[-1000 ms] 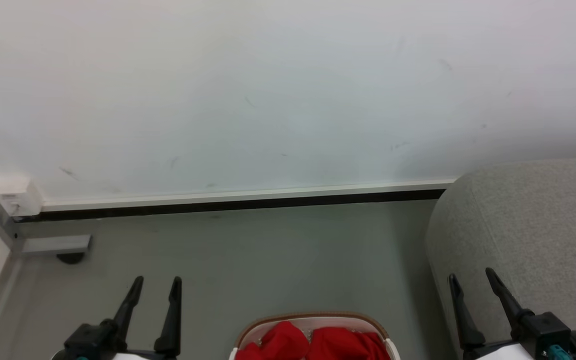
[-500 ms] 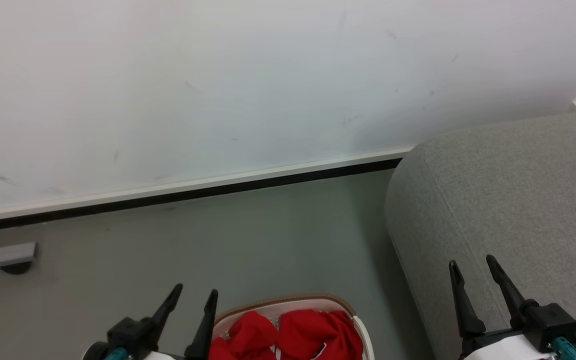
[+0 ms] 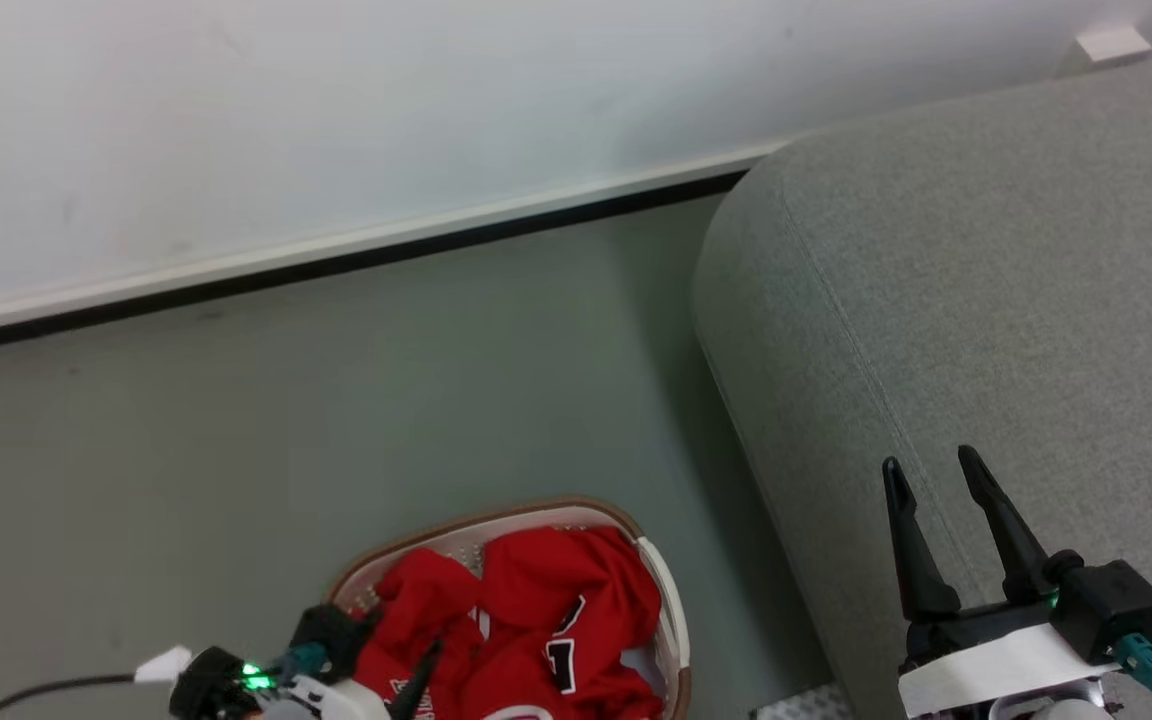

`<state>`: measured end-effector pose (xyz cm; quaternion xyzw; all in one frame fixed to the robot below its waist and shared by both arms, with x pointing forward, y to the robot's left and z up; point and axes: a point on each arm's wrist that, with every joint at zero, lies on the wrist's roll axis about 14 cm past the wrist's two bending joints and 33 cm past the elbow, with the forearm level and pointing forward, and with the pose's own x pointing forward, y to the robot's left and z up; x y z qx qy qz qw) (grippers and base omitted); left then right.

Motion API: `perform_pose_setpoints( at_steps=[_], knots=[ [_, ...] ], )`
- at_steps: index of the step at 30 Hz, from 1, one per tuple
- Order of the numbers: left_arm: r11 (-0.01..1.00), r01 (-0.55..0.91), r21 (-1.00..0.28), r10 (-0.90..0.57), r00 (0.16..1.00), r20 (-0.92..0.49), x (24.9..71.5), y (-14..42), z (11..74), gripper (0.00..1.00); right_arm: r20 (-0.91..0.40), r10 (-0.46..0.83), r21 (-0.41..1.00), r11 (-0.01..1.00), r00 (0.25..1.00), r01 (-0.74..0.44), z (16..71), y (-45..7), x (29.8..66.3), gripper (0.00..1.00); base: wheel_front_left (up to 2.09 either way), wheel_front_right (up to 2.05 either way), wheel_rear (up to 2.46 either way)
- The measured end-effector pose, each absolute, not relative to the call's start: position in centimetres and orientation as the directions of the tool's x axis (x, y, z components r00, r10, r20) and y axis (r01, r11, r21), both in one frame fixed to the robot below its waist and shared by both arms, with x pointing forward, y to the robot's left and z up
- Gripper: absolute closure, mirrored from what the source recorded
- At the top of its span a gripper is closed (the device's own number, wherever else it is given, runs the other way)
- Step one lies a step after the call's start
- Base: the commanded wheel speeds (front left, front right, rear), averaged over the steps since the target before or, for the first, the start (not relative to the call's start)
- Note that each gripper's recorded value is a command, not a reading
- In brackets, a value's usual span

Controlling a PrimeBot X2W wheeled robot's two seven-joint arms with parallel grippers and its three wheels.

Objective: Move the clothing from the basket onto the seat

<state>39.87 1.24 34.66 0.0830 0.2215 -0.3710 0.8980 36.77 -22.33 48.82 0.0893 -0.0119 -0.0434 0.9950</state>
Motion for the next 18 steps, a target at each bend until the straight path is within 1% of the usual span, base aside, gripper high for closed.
perform_pose_setpoints(
  at_steps=[5, 10, 15, 18],
  knots=[
    [0.582, 0.813, 0.016, -0.626, 0.461, -0.629, 38.9, 1.1, 29.7, 0.00, -0.024, -0.107, 0.199, 0.974, 0.994, 0.110, 47.5, -22.8, 37.4, 0.00, 0.00, 0.00, 0.00],
    [0.451, 0.893, 0.017, -0.585, 0.310, -0.749, 38.2, 1.3, 25.7, 0.00, -0.061, -0.120, 0.203, 0.971, 0.991, 0.130, 46.3, -23.3, 38.1, 0.00, 0.00, 0.00, 0.00],
    [0.288, 0.956, 0.049, -0.504, 0.195, -0.841, 38.2, 1.5, 22.6, 0.00, -0.108, -0.137, 0.215, 0.964, 0.985, 0.158, 44.7, -23.7, 38.2, 0.00, 0.00, 0.00, 0.00],
    [0.182, 0.981, 0.074, -0.436, 0.148, -0.888, 38.3, 1.7, 21.1, 0.00, -0.128, -0.141, 0.215, 0.962, 0.982, 0.167, 44.1, -23.8, 38.2, 0.00, 0.00, 0.00, 0.00]
  ],
)
